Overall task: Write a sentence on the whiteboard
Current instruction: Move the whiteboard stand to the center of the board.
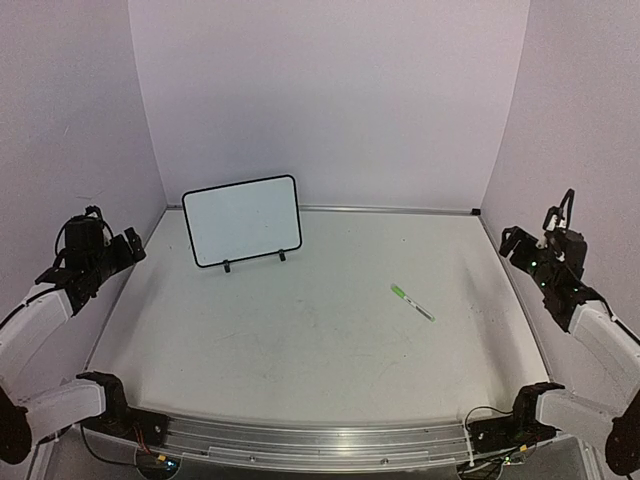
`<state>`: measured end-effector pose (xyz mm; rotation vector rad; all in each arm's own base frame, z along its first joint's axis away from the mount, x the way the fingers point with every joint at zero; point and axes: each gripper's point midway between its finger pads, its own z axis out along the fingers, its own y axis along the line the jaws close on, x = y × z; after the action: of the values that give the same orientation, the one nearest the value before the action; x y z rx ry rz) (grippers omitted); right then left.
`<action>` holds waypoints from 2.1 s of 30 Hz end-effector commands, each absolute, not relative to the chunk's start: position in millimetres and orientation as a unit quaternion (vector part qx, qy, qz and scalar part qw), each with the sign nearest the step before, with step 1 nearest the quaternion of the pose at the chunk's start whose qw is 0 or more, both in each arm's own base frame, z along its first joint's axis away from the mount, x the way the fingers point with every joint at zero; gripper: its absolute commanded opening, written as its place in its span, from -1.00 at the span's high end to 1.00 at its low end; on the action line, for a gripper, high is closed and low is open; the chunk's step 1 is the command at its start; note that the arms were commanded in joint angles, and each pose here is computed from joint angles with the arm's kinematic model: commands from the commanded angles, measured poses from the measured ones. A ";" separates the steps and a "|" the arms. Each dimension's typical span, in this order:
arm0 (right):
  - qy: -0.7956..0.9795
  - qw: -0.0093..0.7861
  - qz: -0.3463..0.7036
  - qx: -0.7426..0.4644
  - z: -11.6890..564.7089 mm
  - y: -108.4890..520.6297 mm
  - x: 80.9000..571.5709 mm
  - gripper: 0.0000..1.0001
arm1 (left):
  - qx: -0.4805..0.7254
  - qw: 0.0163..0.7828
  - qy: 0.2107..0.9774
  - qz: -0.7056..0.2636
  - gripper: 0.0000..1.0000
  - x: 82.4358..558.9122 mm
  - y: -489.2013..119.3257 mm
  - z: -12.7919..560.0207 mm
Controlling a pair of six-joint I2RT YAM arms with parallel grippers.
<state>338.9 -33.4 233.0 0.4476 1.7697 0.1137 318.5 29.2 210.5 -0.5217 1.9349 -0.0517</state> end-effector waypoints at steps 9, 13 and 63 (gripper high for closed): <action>0.783 0.587 0.081 0.189 230.6 -21.6 339.1 -0.97 | -0.161 0.492 0.854 -0.053 -0.99 357.7 -48.4 205.1; 0.789 0.578 0.100 0.180 227.0 -13.8 340.2 -0.97 | -0.136 0.475 0.867 -0.061 -0.99 377.3 -89.0 189.4; 0.808 0.550 0.141 0.156 212.8 4.0 348.3 -0.97 | -0.083 0.367 0.926 0.014 0.79 482.2 -164.7 35.7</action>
<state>343.8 2.4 192.0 0.3918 1.9629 0.3237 467.6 -163.2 25.5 -0.2297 2.4421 0.0346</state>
